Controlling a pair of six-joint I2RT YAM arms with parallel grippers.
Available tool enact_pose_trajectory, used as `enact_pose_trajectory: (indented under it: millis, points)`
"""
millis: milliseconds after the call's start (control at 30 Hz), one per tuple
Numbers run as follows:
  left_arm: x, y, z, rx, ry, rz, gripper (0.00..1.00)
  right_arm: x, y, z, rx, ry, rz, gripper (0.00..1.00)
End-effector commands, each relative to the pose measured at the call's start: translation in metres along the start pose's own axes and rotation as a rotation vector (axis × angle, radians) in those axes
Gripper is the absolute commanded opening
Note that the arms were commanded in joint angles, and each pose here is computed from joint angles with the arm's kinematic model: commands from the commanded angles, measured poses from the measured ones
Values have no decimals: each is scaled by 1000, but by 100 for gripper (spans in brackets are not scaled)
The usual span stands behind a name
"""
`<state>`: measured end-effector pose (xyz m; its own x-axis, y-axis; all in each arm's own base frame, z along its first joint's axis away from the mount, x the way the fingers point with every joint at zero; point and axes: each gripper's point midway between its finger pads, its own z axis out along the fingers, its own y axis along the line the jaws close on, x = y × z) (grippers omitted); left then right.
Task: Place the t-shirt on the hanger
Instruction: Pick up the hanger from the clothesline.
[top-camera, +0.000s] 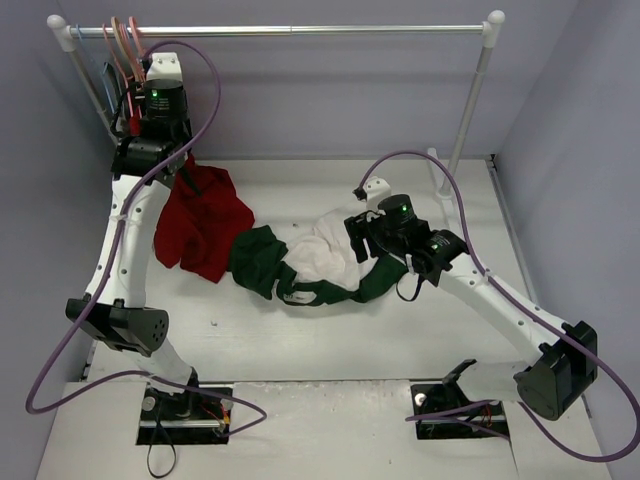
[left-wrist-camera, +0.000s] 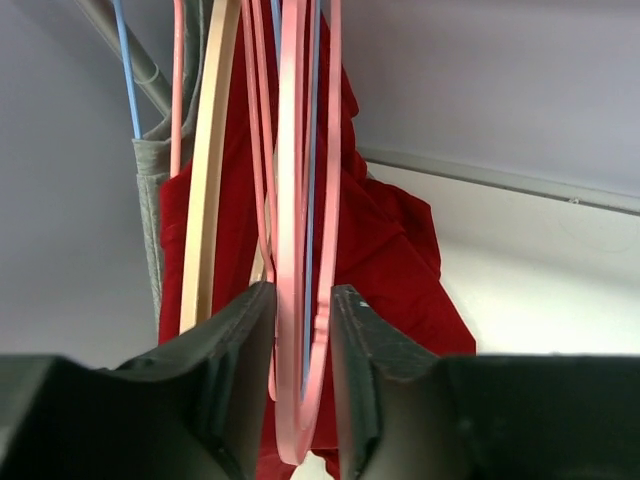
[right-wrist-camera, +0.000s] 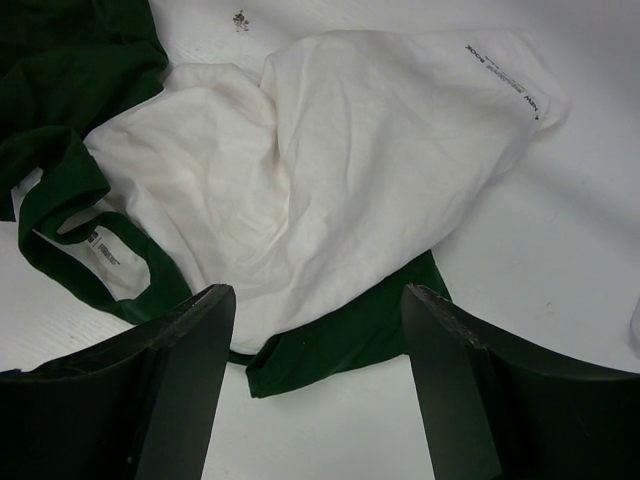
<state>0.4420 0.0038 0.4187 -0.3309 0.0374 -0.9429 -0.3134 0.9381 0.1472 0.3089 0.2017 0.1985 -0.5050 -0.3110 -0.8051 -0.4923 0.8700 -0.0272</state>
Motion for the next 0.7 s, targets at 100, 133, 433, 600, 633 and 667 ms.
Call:
enact_pose_trajectory:
  millis: [100,133,433,600,633,667]
  points:
    - [-19,8,-6,-4,-56,-51,22,-26,-3,-7,0,-104,-22,69]
    - [-20,9,-5,-8,-57,-51,22,-26,-3,-7,0,-102,-23,69]
    - [-18,6,-2,1,-50,-48,22,-27,-2,-5,-2,-99,-31,69]
    - [-18,7,3,-12,-46,-47,22,-27,-1,-3,-6,-94,-30,69]
    - [-18,7,3,-13,-45,-48,22,-27,-1,-3,-6,-96,-30,69]
    - [-20,8,3,-14,-52,-52,22,-27,-1,-3,-6,-96,-30,69]
